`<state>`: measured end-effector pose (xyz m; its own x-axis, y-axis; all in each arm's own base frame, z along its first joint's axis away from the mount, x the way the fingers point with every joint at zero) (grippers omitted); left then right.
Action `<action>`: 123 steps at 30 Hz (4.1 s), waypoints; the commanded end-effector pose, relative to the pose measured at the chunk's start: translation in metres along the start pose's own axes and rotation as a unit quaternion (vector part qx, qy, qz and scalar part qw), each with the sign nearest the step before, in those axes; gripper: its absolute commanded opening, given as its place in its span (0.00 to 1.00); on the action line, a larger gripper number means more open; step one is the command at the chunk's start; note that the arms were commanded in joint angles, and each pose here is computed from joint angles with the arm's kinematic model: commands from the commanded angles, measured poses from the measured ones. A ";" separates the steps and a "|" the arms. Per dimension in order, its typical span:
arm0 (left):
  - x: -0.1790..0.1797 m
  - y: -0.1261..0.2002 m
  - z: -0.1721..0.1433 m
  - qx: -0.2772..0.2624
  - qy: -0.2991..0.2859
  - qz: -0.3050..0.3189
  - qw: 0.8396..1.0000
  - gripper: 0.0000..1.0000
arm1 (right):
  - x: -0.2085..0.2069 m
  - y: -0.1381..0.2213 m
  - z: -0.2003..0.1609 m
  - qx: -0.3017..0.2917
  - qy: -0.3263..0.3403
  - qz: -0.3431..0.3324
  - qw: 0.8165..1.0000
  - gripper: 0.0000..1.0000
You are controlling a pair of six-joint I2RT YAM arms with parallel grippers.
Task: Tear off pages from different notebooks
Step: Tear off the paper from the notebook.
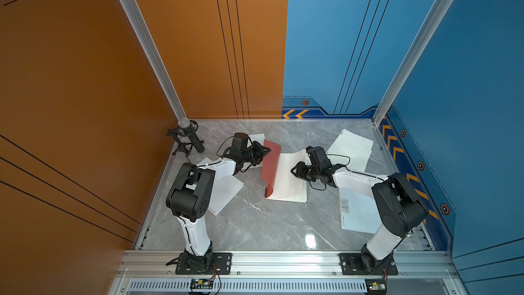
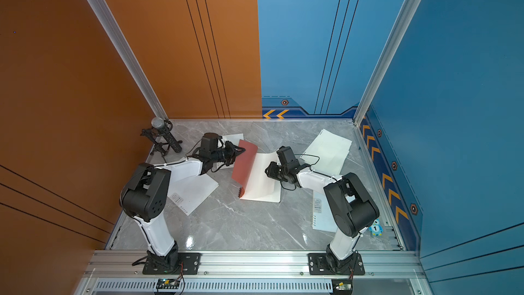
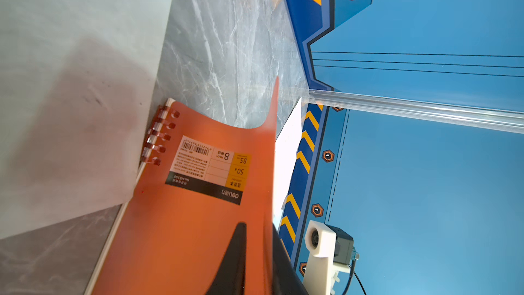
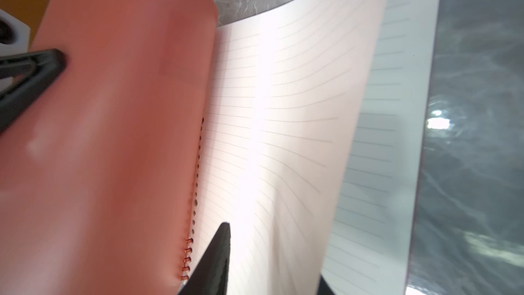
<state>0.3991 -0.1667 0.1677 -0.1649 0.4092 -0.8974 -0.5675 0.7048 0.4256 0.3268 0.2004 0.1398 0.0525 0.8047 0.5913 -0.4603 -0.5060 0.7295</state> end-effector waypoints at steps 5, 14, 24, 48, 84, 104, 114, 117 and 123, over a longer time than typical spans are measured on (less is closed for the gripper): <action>0.019 0.017 -0.002 0.002 0.004 0.029 1.000 0.04 | -0.009 -0.007 0.016 0.011 0.054 -0.134 0.990 0.07; 0.026 0.036 0.009 -0.028 0.000 0.065 0.997 0.00 | 0.073 0.009 -0.015 0.002 0.265 -0.044 0.963 0.00; 0.020 0.031 0.011 -0.042 0.015 0.067 0.997 0.00 | 0.091 0.012 -0.030 -0.012 0.331 -0.076 0.941 0.01; 0.021 0.034 0.018 -0.027 -0.010 0.063 0.998 0.00 | -0.023 0.000 0.074 0.036 -0.055 0.061 0.996 0.54; 0.017 0.031 0.025 -0.099 0.070 0.102 0.987 0.00 | 0.149 0.036 -0.085 0.029 0.448 -0.033 0.893 0.03; 0.030 0.030 0.028 -0.121 0.092 0.124 0.981 0.00 | 0.099 0.020 -0.146 0.078 0.527 -0.080 0.843 0.03; 0.022 0.028 0.038 -0.129 0.080 0.115 0.982 0.00 | 0.119 0.123 -0.153 0.114 0.493 0.164 0.847 0.02; 0.021 0.026 0.041 -0.133 0.079 0.116 0.981 0.00 | 0.113 0.157 -0.142 0.111 0.456 0.230 0.852 0.00; 0.026 0.022 0.046 -0.138 0.077 0.123 0.980 0.00 | 0.085 0.198 -0.121 0.084 0.390 0.297 0.867 0.00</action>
<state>0.4115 -0.1188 0.1594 -0.4331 0.4299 -0.7922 -0.6684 0.4365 0.6023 0.1400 0.2178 0.2953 -0.8291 0.3860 0.4044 -0.1535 -0.8528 0.4992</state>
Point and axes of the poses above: each gripper's point midway between its finger pads, its own y axis back along the fingers, its own x axis along the line the jaws close on, z = x × y, the point moved 9 cm from there along y, back along the fingers, and after that the axes turned 6 degrees about -y, right-handed, at the moved point
